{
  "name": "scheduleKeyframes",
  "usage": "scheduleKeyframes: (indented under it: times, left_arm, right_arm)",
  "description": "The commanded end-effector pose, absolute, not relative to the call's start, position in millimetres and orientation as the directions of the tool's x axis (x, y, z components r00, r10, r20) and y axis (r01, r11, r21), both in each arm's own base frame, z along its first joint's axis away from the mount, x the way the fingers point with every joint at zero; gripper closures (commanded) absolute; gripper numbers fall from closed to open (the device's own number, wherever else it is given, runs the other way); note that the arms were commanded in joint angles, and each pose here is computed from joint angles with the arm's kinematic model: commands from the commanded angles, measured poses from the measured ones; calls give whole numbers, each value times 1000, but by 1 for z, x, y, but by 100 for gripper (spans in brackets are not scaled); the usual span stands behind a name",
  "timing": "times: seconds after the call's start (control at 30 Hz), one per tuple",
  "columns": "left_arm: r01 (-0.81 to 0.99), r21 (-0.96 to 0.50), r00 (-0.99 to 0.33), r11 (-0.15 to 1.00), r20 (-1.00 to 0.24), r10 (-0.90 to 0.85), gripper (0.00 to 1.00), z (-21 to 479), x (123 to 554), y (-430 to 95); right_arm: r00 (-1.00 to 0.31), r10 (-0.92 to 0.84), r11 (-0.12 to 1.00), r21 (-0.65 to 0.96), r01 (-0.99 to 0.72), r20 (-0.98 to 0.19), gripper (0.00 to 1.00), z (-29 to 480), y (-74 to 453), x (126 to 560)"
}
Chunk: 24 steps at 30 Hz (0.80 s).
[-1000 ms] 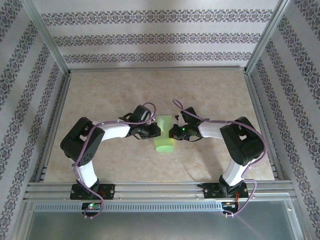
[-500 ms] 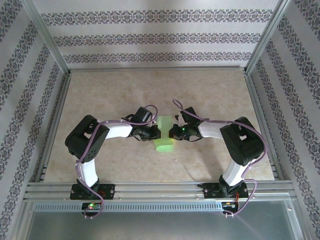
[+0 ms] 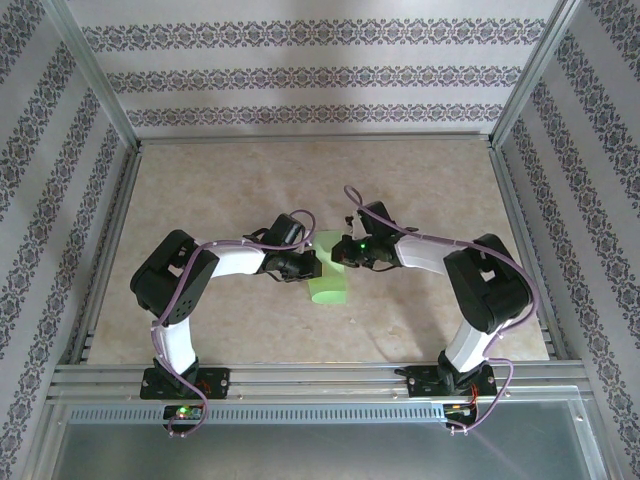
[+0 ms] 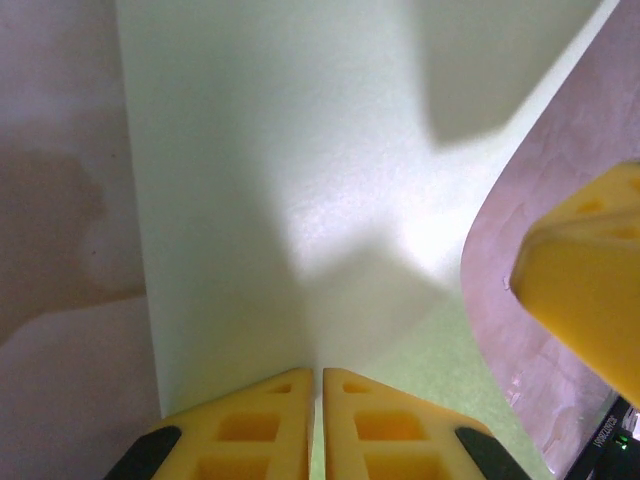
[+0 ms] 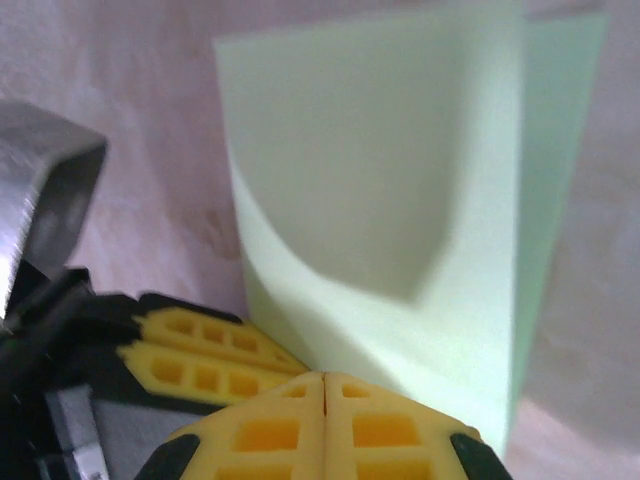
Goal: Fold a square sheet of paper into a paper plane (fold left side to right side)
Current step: Hold the square sheet of paper at the center of the table.
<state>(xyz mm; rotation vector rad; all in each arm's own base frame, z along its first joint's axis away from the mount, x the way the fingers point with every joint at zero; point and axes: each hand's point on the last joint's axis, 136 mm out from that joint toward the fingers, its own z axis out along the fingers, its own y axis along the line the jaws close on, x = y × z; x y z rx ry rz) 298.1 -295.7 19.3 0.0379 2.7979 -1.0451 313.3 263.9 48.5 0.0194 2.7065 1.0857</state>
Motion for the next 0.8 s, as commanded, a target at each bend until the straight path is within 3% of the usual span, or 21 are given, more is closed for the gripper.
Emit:
scheduleKeyframes:
  times: [0.0, 0.23, 0.77]
  left_arm:
    - [62, -601, -994, 797, -109, -4, 88, 1, 286, -288]
    - [65, -603, -994, 795, -111, -3, 88, 1, 286, -289]
    - [80, -609, -996, 789, -86, 35, 88, 2, 273, -287]
  right_arm:
    - [-973, 89, 692, 716, -93, -213, 100, 52, 281, 325]
    - [-980, 63, 692, 716, -93, -188, 100, 39, 294, 329]
    - [-995, 38, 818, 575, -24, -95, 100, -21, 263, 307]
